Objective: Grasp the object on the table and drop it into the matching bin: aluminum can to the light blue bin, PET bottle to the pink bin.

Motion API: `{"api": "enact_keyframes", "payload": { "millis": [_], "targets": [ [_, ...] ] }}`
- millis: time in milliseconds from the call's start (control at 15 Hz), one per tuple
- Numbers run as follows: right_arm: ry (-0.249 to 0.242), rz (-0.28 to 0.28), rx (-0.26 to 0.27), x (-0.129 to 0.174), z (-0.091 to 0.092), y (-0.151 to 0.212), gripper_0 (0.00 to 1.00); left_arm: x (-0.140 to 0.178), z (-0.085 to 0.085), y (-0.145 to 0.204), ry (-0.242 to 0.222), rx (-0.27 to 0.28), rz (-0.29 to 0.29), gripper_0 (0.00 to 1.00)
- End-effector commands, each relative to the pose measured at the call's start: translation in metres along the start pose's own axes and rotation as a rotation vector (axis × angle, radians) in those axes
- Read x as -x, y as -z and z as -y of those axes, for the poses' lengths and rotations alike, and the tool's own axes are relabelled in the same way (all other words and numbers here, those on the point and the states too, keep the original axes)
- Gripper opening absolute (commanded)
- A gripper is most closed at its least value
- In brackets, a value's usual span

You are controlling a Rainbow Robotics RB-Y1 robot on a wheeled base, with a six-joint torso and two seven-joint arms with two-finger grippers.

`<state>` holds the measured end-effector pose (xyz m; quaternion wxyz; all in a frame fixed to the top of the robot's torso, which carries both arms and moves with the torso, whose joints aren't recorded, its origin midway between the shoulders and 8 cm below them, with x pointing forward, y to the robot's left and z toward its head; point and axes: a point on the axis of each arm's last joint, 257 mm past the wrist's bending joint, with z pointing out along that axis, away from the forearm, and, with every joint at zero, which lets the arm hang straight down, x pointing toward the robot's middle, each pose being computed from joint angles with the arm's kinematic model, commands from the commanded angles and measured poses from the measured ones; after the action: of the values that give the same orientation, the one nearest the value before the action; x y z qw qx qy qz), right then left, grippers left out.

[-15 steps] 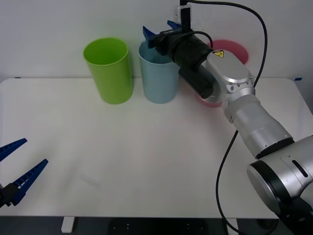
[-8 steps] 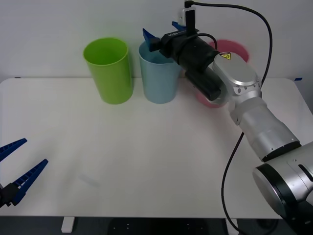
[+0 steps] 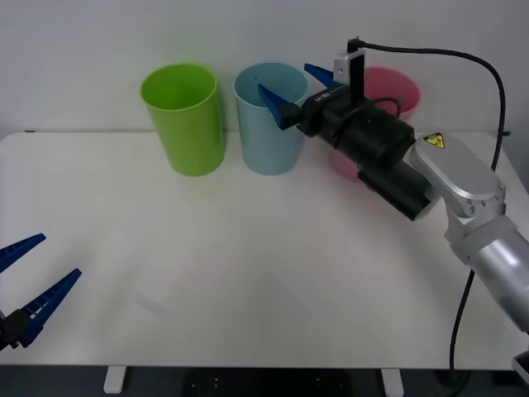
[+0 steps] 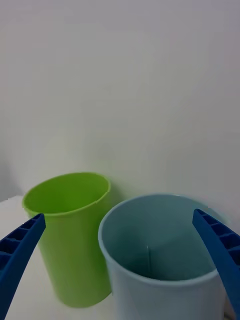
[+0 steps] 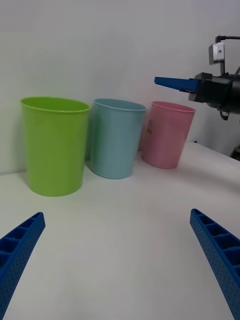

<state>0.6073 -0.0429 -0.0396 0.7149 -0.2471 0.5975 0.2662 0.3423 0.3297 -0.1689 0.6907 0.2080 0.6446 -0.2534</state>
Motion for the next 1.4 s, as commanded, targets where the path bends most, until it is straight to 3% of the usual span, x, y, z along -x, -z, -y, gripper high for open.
{"api": "enact_keyframes", "payload": {
  "millis": [67,467,667,1067,1400],
  "targets": [
    [-0.011,-0.024,0.071,-0.010,-0.010,0.030,1.00,0.000,0.000,0.000,0.000,0.000,0.000,1.00],
    [0.019,-0.105,0.167,-0.050,-0.010,0.098,1.00,0.000,0.000,0.000,0.000,0.000,0.000,1.00],
    [0.063,-0.136,0.191,-0.066,-0.006,0.132,1.00,0.000,0.000,0.000,0.000,0.000,0.000,1.00],
    [0.111,-0.165,0.258,-0.084,-0.020,0.195,1.00,0.000,0.000,0.000,0.000,0.000,0.000,1.00],
    [0.131,-0.181,0.285,-0.091,-0.044,0.235,1.00,0.000,0.000,0.000,0.000,0.000,0.000,1.00]
  ]
}}
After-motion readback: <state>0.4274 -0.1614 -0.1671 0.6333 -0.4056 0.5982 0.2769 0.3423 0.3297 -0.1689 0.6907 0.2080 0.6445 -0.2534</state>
